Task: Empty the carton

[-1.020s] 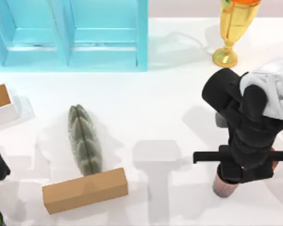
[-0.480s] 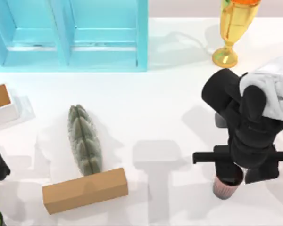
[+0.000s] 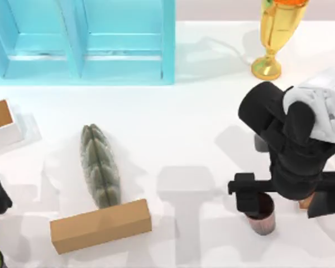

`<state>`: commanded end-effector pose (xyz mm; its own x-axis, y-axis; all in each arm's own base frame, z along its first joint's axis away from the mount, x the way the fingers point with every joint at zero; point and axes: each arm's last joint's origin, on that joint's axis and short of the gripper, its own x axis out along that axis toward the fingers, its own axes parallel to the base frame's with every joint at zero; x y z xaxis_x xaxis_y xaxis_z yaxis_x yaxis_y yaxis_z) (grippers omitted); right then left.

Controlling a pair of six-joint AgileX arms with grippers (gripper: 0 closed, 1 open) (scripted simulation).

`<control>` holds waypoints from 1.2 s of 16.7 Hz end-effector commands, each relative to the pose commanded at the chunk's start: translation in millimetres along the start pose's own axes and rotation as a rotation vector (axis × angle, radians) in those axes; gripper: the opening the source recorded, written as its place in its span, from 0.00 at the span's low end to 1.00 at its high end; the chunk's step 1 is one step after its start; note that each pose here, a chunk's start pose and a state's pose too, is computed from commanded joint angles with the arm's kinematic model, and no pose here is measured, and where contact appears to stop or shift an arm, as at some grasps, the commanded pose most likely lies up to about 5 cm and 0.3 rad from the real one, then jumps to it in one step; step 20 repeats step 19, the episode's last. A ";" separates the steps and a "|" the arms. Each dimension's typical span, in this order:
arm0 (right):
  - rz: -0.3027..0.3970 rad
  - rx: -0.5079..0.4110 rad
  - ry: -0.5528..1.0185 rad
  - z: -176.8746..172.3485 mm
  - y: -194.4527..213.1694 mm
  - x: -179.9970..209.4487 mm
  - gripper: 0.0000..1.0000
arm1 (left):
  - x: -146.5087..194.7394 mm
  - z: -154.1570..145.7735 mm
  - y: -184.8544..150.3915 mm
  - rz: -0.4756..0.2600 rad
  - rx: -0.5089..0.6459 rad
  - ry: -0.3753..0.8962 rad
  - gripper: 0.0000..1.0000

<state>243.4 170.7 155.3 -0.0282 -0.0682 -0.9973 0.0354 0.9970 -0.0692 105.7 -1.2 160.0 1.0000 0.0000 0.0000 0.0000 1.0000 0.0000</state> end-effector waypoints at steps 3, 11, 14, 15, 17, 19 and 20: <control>0.000 0.000 0.000 0.0 0.0 0.0 1.00 | 0.0 0.0 0.0 0.000 0.000 0.000 1.00; 0.002 0.001 -0.004 3.9 1.8 -30.6 1.00 | 0.0 0.0 0.0 0.000 0.000 0.000 1.00; -0.012 0.001 0.015 1.3 -2.1 -66.7 1.00 | 0.0 0.0 0.0 0.000 0.000 0.000 1.00; -0.011 0.001 0.014 0.3 -3.5 -78.2 1.00 | 0.0 0.0 0.0 0.000 0.000 0.000 1.00; -0.003 0.001 0.004 -1.6 -6.2 -95.3 1.00 | 0.0 0.0 0.0 0.000 0.000 0.000 1.00; 0.000 0.001 0.000 -2.3 -7.3 -99.9 1.00 | 0.0 0.0 0.0 0.000 0.000 0.000 1.00; 0.000 0.001 0.000 -2.3 -7.3 -99.9 1.00 | 0.0 0.0 0.0 0.000 0.000 0.000 1.00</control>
